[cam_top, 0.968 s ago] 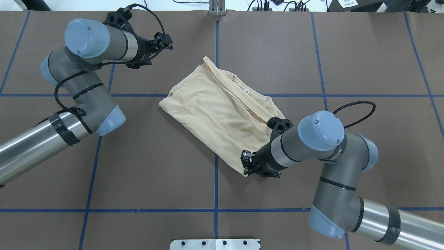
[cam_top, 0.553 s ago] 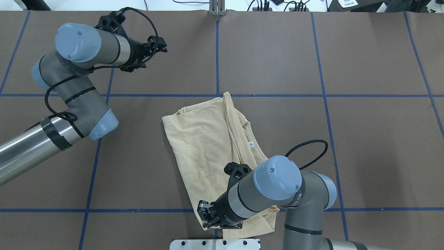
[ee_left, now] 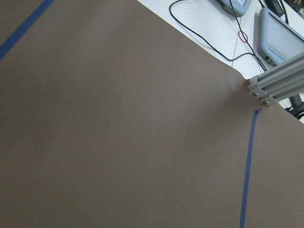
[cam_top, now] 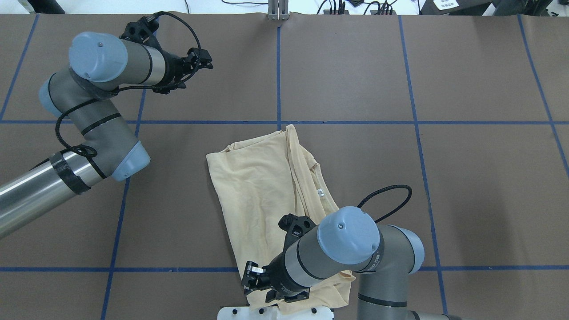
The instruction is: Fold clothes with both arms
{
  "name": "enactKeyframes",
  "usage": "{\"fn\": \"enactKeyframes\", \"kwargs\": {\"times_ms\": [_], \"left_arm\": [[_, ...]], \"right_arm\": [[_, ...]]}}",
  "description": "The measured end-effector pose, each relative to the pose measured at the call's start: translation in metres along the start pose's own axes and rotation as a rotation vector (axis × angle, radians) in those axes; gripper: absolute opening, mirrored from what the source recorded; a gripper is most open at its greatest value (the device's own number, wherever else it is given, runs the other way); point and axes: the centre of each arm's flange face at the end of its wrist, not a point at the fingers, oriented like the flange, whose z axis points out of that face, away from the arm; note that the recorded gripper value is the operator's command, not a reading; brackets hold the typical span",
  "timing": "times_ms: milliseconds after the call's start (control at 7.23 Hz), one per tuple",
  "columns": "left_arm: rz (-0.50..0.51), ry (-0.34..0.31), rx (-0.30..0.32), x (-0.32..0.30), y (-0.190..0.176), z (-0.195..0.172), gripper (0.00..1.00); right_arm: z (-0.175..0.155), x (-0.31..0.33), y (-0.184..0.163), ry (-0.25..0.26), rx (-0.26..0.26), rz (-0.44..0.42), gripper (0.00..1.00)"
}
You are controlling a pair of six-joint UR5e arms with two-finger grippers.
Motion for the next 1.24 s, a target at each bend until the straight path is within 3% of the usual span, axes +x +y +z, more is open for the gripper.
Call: {"fn": "enactKeyframes", "kwargs": {"times_ms": [277,691,968,1244], "left_arm": [[0.049,0.010,-0.069,-0.012,0.030,-0.009,1.00],[0.105,-0.011,-0.205,-0.039,0.123,-0.001,0.98],[0.117,-0.034,-0.246,-0.052,0.153,0.007,0.81],[0.118,-0.046,-0.254,-0.058,0.159,0.011,0.67]], "right_arm": [[-0.032,-0.011,-0.034,-0.059,0.067,0.003,1.00],[-0.080,-0.020,-0.083,-0.104,0.155,0.024,1.00],[-0.096,-0.023,-0.098,-0.119,0.186,0.031,1.00],[-0.103,-0.025,-0.101,-0.128,0.195,0.031,1.00]]}}
